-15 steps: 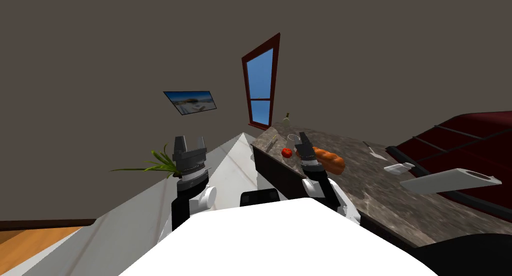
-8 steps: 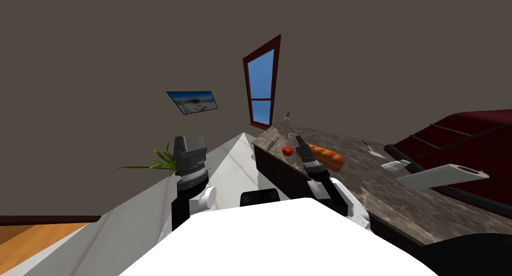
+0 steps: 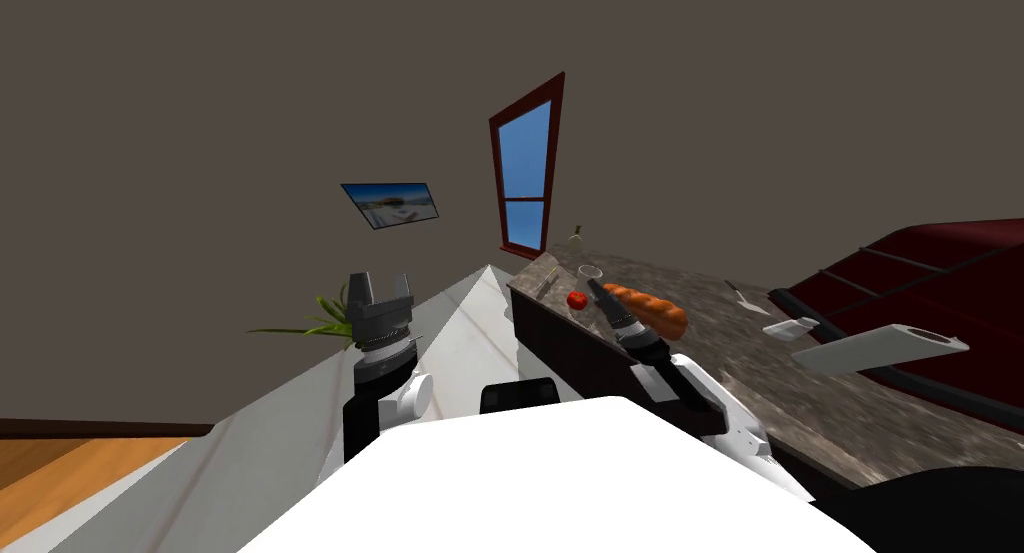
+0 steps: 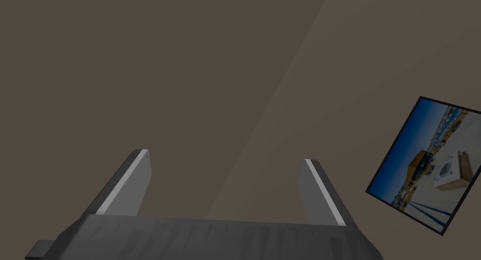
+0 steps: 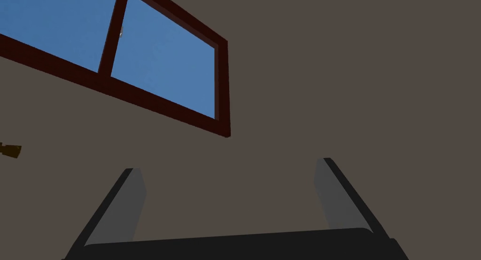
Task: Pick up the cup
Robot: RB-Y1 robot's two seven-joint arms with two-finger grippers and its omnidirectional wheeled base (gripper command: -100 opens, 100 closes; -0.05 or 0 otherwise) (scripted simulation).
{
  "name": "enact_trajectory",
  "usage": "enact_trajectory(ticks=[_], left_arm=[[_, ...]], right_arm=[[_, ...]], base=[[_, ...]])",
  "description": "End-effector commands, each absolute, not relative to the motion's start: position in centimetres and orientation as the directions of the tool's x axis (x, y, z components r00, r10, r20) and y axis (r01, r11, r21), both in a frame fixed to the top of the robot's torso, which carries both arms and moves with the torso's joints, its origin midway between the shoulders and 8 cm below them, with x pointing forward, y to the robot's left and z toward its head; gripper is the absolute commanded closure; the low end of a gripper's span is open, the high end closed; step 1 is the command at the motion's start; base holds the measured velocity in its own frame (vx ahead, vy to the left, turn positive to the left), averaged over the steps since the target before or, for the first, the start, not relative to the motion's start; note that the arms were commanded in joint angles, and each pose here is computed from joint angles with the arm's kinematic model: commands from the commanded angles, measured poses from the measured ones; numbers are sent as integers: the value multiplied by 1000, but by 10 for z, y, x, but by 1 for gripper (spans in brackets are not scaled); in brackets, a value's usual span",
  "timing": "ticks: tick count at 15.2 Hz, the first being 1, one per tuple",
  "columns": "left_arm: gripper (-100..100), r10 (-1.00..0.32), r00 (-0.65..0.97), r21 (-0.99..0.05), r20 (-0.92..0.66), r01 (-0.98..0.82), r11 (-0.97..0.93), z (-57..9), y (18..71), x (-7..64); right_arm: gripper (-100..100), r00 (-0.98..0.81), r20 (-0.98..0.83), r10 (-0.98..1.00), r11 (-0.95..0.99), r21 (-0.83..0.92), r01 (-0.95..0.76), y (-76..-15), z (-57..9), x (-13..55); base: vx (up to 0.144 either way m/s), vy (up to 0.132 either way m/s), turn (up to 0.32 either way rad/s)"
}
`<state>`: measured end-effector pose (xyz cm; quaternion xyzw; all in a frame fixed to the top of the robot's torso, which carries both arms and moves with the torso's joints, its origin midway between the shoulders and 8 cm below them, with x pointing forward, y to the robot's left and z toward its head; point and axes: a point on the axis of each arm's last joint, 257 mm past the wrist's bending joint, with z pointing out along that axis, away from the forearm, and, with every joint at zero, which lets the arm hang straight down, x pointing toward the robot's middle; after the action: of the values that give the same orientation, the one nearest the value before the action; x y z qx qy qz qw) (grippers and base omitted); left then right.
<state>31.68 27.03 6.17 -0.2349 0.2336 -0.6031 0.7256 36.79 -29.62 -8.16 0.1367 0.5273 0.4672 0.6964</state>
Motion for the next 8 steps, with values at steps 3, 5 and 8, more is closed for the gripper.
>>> enact_trajectory(ticks=[3,5,8], left_arm=[[0,-985,163,-623,-56,766,162,62,270,317],[0,-985,163,-623,-56,766,162,62,270,317],[0,-985,163,-623,-56,766,162,62,270,317]], right_arm=[[-100,-30,-673,739,574,653,-494,-303,-93,369],[-100,-56,-718,694,611,628,-482,-310,-104,371],[-100,-86,-766,637,650,595,-473,-318,-113,372]], base=[[-27,28,19],[-24,35,31],[-18,33,23]])
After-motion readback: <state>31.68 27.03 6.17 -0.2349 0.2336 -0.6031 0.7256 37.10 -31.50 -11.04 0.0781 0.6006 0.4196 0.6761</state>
